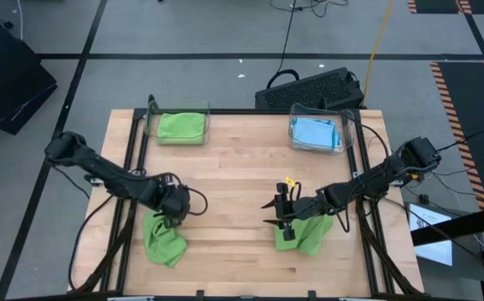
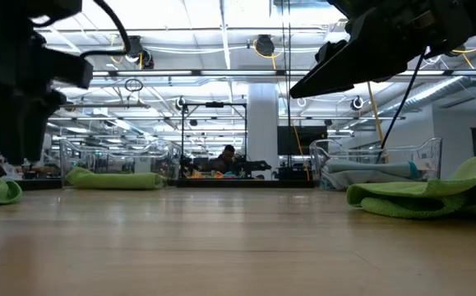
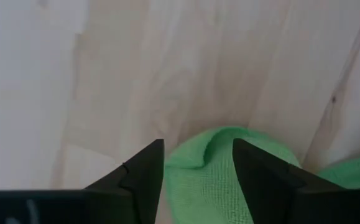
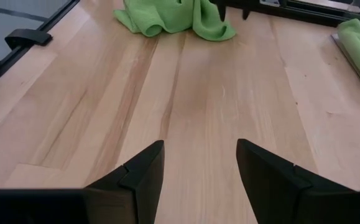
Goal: Fold microfiber towels
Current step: Fold the left green microfiber cloth
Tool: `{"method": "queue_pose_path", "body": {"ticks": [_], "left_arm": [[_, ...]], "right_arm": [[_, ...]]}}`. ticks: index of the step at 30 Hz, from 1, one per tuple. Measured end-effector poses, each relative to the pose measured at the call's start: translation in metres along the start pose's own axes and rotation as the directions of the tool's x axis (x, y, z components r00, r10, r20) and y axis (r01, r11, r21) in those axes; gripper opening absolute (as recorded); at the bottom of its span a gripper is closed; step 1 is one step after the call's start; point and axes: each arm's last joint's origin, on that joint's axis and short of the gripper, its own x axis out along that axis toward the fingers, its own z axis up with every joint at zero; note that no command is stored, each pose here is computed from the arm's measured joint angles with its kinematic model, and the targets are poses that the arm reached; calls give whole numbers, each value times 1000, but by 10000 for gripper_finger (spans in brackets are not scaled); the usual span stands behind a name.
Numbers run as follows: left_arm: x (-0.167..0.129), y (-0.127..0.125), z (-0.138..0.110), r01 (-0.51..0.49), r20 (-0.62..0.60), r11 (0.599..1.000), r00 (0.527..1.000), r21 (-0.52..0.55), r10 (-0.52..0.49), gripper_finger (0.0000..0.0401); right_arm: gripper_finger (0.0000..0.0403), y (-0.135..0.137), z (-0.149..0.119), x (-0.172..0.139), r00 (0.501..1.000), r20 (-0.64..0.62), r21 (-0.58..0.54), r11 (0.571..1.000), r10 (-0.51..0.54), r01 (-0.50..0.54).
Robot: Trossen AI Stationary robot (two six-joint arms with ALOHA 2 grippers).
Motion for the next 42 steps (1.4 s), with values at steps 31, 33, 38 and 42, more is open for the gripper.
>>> {"method": "queue_pose_path", "body": {"ticks": [31,33,38,42], "left_arm": [[2,3,22,-45,234,998,971,-36,53,8],[-14,0,34,-72,312,997,947,-32,78,6],[-53,1,62,-146,475,988,866,-54,154,8],[-83,3,82,-184,592,978,779,-99,207,7]], "right_arm": [[192,16,4,-5,997,49,35,998,52,-54],[192,16,5,-5,997,63,76,996,44,-49],[192,16,11,-2,989,145,152,988,-14,-8],[192,18,11,6,981,191,158,987,-34,3]]}}
